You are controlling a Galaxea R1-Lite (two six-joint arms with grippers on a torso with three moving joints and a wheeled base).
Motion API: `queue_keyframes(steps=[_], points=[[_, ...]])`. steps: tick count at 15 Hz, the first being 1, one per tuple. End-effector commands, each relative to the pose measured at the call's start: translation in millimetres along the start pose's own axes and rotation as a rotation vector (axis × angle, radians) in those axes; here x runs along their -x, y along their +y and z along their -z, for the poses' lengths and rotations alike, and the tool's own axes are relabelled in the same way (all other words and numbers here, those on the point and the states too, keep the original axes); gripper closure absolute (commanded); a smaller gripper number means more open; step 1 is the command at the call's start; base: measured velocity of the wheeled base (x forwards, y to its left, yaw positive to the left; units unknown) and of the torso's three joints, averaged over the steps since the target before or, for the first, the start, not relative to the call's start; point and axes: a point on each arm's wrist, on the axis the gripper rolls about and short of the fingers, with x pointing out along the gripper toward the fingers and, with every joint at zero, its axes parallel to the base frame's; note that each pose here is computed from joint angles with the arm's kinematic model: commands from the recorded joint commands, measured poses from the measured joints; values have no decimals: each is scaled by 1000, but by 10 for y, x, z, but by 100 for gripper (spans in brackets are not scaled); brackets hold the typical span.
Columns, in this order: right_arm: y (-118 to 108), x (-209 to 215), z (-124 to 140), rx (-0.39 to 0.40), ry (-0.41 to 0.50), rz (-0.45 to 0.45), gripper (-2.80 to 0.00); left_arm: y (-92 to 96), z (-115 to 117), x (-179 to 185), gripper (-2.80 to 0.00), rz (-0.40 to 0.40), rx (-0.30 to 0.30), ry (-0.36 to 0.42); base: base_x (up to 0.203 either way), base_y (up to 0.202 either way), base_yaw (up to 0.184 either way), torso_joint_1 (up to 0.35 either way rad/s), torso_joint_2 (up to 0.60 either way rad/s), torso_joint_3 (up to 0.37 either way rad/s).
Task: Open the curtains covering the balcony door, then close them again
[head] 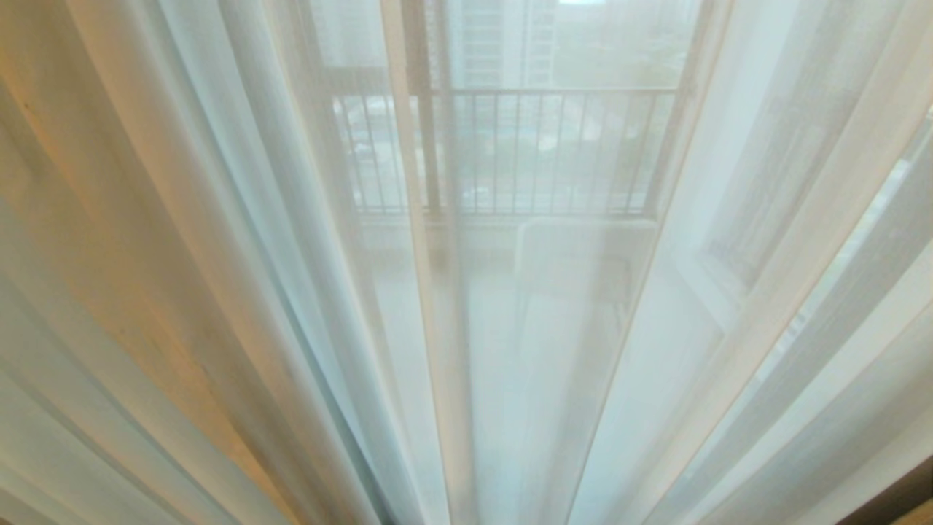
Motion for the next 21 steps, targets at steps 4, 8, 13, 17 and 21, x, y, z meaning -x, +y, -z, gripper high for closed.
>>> queue_keyframes(steps=[4, 8, 13, 17, 21], points=[[0, 0, 0, 2, 0, -1, 0, 2, 111, 17, 0, 7, -23, -50, 0, 0, 0, 0, 0, 0], [0, 0, 0, 2, 0, -1, 0, 0, 131, 16, 0, 16, -26, -29, 0, 0, 0, 0, 0, 0], [0, 0, 0, 2, 0, -1, 0, 0, 132, 16, 0, 16, -25, -28, 0, 0, 0, 0, 0, 0], [0, 0, 2, -1, 1, -1, 0, 0, 133, 16, 0, 15, -25, -28, 0, 0, 0, 0, 0, 0], [0, 0, 0, -17, 0, -1, 0, 0, 131, 16, 0, 15, -23, -29, 0, 0, 0, 0, 0, 0]])
